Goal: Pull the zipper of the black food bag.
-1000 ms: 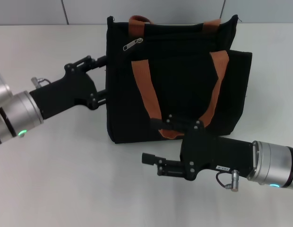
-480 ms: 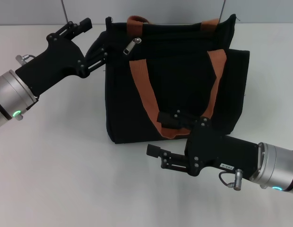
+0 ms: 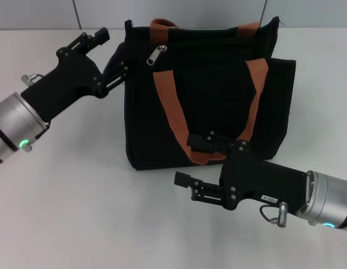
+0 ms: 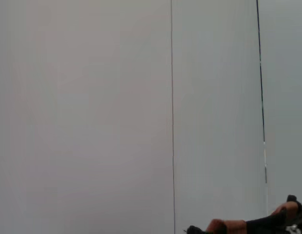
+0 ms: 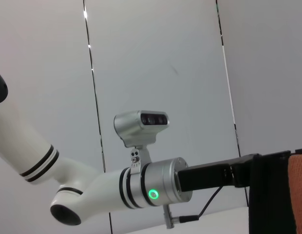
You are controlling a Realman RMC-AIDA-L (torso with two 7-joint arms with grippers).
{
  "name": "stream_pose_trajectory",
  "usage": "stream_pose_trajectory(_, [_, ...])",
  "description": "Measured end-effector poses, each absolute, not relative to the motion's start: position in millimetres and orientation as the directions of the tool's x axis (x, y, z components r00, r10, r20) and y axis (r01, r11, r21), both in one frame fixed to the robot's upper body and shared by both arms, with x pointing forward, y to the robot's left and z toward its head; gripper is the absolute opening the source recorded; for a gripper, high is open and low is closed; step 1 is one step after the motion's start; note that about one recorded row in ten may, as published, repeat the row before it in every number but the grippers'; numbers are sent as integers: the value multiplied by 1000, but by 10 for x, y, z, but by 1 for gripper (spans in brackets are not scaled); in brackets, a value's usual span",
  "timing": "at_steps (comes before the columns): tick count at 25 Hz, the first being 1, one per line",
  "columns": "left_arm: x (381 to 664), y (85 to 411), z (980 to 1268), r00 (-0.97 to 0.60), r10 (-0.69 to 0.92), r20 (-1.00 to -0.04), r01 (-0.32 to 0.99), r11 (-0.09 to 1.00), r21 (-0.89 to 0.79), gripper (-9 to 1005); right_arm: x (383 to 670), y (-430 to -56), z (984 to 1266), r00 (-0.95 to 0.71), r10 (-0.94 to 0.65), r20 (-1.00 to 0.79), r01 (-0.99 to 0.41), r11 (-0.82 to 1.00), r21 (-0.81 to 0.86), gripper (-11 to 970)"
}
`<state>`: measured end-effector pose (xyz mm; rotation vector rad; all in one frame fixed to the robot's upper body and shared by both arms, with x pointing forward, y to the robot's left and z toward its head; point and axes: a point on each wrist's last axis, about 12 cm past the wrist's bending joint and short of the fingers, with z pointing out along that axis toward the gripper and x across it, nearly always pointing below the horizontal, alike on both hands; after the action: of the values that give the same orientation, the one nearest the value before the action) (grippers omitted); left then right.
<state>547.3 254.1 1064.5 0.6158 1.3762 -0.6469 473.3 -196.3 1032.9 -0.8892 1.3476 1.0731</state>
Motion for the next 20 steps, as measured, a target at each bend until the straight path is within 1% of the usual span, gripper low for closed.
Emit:
stream_pose_trajectory(8, [5354, 2494, 10589, 136, -57, -989, 722, 690, 59, 699, 4702, -1976, 10314, -81, 88, -993, -948, 302, 104, 758])
stream_pose_trajectory(10, [5350, 2489, 10587, 133, -60, -989, 723, 689, 55, 507, 4684, -1986, 10307, -84, 90, -992, -946, 304, 108, 758])
stream_pose_trajectory(17, [5341, 2482, 10590, 134, -65, -989, 729, 683, 54, 293, 4660, -1996, 10296, -89, 94, -992, -945, 308, 114, 758])
stream_pose_trajectory(20, [5330, 2484, 10590, 132, -73, -989, 731, 681, 47, 159, 4652, -1986, 10296, -92, 99, -991, -945, 306, 118, 758])
